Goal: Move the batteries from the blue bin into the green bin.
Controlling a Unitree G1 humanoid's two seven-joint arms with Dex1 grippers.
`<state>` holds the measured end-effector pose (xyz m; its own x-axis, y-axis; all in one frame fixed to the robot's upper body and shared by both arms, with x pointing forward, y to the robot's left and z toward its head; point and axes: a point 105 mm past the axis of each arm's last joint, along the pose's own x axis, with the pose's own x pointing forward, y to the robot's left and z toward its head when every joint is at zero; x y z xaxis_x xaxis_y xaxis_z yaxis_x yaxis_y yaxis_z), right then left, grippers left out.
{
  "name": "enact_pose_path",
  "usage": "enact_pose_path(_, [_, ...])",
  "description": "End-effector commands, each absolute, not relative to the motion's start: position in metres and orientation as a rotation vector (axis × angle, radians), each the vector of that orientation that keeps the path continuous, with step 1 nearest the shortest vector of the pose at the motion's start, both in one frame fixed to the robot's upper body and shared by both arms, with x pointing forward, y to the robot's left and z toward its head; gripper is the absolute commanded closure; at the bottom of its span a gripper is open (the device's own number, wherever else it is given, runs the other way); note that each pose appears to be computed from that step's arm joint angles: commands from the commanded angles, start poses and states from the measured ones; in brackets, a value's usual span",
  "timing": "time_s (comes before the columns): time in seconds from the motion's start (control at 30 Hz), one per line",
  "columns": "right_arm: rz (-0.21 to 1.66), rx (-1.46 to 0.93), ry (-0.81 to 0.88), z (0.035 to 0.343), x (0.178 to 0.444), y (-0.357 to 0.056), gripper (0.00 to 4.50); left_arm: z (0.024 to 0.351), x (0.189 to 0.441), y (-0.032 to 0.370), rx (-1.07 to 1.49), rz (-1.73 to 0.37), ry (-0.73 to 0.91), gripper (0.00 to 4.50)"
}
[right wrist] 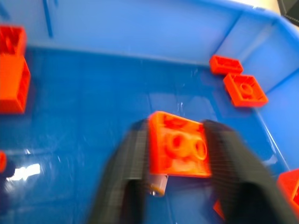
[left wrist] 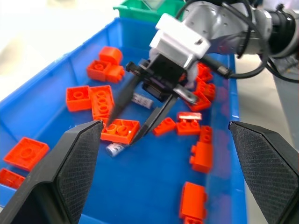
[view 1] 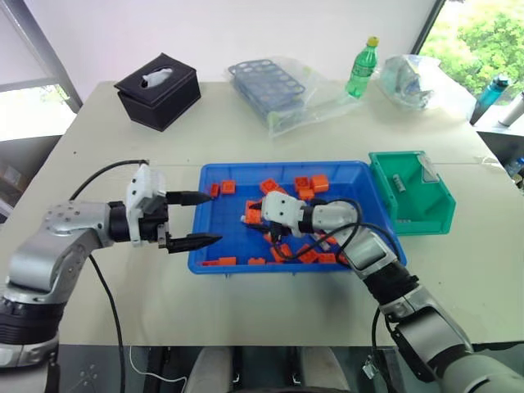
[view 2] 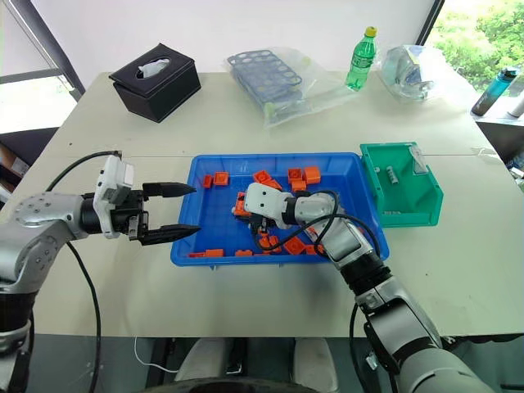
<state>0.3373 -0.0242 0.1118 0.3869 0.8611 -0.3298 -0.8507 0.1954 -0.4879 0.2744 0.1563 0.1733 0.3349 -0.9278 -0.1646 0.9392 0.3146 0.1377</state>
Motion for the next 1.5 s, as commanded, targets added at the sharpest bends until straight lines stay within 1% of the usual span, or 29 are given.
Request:
enact_pose_path(0.03, [1.194,-0.651,-0.069,0.126,0.335,-0.024,4.47,0.173,0.272,0.159,0.286,-1.243,0.022,0.0])
enact_pose_path(0.2, [1.186,-0.611,-0.083,0.134,0.334,-0.022,4.47,0.169,0.273,0.158,0.292,-1.247,0.034,0.0])
enact_pose_path(0.37, [1.156,-0.577,-0.114,0.145,0.341,-0.016,4.47,0.167,0.274,0.159,0.294,-1.241,0.038,0.0])
enact_pose_path(0.6, [1.157,-0.569,-0.104,0.139,0.356,0.01,4.47,0.166,0.274,0.156,0.288,-1.244,0.035,0.0])
enact_pose_path(0.7, [1.172,-0.563,-0.093,0.138,0.358,0.019,3.62,0.166,0.275,0.154,0.288,-1.243,0.032,0.0])
enact_pose_path(0.73, [1.172,-0.58,-0.102,0.139,0.359,0.02,3.22,0.167,0.275,0.154,0.288,-1.242,0.03,0.0])
enact_pose_path(0.77, [1.164,-0.601,-0.113,0.143,0.361,0.019,2.66,0.168,0.276,0.154,0.287,-1.241,0.029,0.0])
enact_pose_path(0.8, [1.156,-0.612,-0.12,0.149,0.362,0.018,2.19,0.169,0.276,0.155,0.286,-1.239,0.028,0.0])
enact_pose_path(0.93, [1.16,-0.592,-0.123,0.171,0.354,0.007,2.19,0.17,0.276,0.156,0.288,-1.236,0.029,0.0])
enact_pose_path(1.0, [1.167,-0.556,-0.086,0.174,0.346,0.003,2.19,0.17,0.276,0.157,0.289,-1.236,0.031,0.0])
enact_pose_path(1.17, [1.194,-0.538,0.104,0.154,0.328,-0.004,2.19,0.169,0.275,0.156,0.283,-1.244,0.037,0.0])
enact_pose_path(1.27, [1.177,-0.487,0.208,0.142,0.325,-0.007,2.19,0.17,0.276,0.153,0.282,-1.257,0.034,0.0])
enact_pose_path(1.5, [1.157,-0.454,0.309,0.122,0.326,-0.011,2.19,0.177,0.278,0.149,0.28,-1.274,0.014,0.0])
